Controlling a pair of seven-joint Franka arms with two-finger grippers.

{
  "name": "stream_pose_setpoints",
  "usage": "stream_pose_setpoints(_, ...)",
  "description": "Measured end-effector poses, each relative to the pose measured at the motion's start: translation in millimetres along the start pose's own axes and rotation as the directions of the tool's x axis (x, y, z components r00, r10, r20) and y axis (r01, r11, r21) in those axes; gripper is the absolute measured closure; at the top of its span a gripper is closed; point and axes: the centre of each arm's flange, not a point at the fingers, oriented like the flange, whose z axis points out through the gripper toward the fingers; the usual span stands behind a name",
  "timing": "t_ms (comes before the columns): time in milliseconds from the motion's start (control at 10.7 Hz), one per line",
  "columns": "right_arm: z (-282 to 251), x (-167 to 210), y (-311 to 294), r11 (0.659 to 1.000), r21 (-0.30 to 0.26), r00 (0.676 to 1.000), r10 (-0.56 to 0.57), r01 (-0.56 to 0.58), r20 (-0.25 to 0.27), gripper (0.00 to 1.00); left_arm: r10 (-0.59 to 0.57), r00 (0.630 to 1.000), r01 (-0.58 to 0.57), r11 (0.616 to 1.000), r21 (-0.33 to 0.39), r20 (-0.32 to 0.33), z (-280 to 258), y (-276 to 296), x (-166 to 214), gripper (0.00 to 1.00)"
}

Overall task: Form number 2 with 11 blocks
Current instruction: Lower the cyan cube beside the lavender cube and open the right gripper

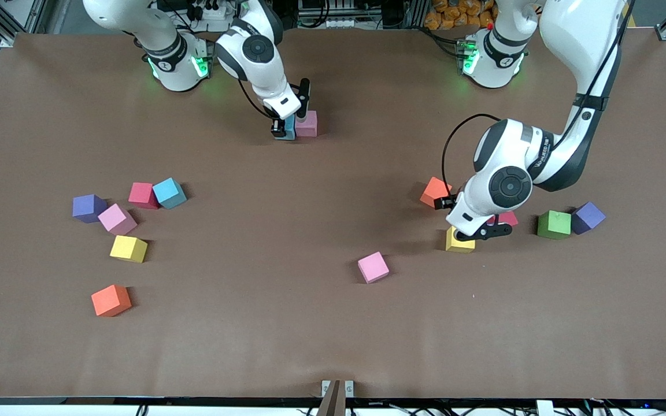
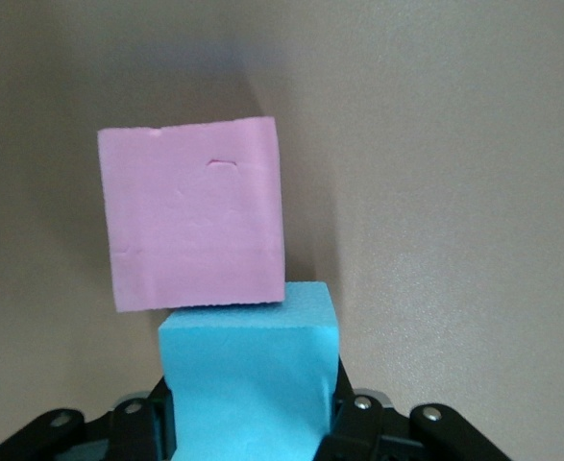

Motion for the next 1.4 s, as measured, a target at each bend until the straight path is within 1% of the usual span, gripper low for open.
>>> stream_pose_setpoints(281, 1.0, 5.1, -10.7, 1.000, 0.001, 1.000, -0.001, 0.001, 0.002, 0.42, -0.019, 0.999, 0.019, 1.000, 0.014, 0.028, 16.1, 4.2, -3.7, 0.00)
stream_pose_setpoints(655, 4.0, 3.3, -14.5, 1.000, 0.004, 1.000, 0.001, -0.001, 0.010, 0.42, -0.021, 0.999, 0.020, 1.000, 0.023, 0.044, 24.1, -0.5, -5.3, 0.00)
stream_pose_setpoints(936, 6.2, 1.8, -15.5, 1.000, 0.005, 1.000, 0.012, -0.012, 0.013, 0.42, -0.020, 0.999, 0.019, 1.000, 0.024, 0.047, 25.5, -0.8, -5.8, 0.00)
stream_pose_setpoints(1404, 8.8, 2.5, -15.6, 1.000, -0.004, 1.000, 0.022, -0.022, 0.003, 0.42, -0.020, 0.999, 0.019, 0.999, 0.026, 0.049, 26.8, -1.1, -6.3, 0.00)
